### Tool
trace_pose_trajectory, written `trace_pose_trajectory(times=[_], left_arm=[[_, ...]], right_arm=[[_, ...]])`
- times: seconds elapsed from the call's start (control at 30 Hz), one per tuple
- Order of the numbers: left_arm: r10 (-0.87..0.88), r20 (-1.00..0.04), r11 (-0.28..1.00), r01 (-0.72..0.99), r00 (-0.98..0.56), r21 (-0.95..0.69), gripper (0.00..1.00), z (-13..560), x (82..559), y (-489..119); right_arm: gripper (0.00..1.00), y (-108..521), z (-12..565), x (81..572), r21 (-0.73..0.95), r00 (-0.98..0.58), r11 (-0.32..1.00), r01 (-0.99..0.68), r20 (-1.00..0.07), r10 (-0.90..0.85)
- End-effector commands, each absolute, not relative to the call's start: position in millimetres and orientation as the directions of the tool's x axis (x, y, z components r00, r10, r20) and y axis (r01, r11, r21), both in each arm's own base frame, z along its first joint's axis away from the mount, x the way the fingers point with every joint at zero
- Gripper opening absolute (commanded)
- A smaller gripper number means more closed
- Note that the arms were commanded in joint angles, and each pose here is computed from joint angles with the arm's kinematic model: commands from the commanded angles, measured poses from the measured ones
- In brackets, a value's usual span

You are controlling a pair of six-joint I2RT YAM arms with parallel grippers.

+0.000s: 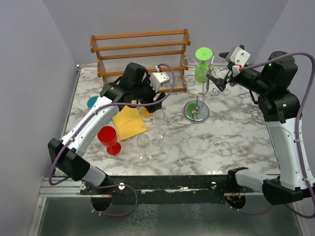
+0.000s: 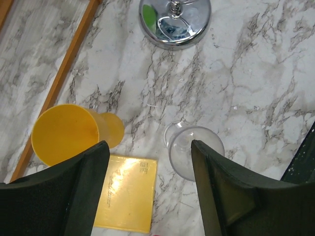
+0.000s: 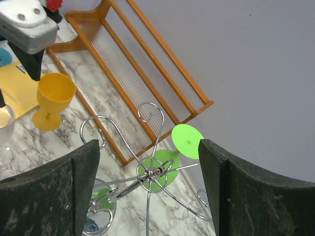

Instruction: Place the wine glass upside down on the wine glass rack

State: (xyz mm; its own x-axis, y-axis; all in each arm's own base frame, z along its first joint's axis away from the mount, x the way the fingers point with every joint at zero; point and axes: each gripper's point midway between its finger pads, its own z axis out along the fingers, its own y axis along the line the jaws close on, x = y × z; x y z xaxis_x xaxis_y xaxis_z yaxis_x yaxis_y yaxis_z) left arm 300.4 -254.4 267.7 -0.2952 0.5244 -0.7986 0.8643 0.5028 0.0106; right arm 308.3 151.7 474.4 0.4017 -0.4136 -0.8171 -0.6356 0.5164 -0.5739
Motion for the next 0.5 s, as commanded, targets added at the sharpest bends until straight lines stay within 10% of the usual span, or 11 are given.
trace_pose_trajectory(times=[0.0, 0.47], left_arm=[[0.589, -0.746, 0.488, 0.872, -0.309, 0.024, 0.66, 262, 300, -255], [0.678, -0.67, 0.444, 0.895, -0.303, 0.043, 0.51, 247, 286, -253]], right_arm=[[0.8, 154, 482, 294, -0.544, 0.395, 0.513, -0.664, -0.838, -0.377], [0.8, 155, 483, 295, -0.533, 0.39, 0.524, -0.665, -0.845, -0.365]])
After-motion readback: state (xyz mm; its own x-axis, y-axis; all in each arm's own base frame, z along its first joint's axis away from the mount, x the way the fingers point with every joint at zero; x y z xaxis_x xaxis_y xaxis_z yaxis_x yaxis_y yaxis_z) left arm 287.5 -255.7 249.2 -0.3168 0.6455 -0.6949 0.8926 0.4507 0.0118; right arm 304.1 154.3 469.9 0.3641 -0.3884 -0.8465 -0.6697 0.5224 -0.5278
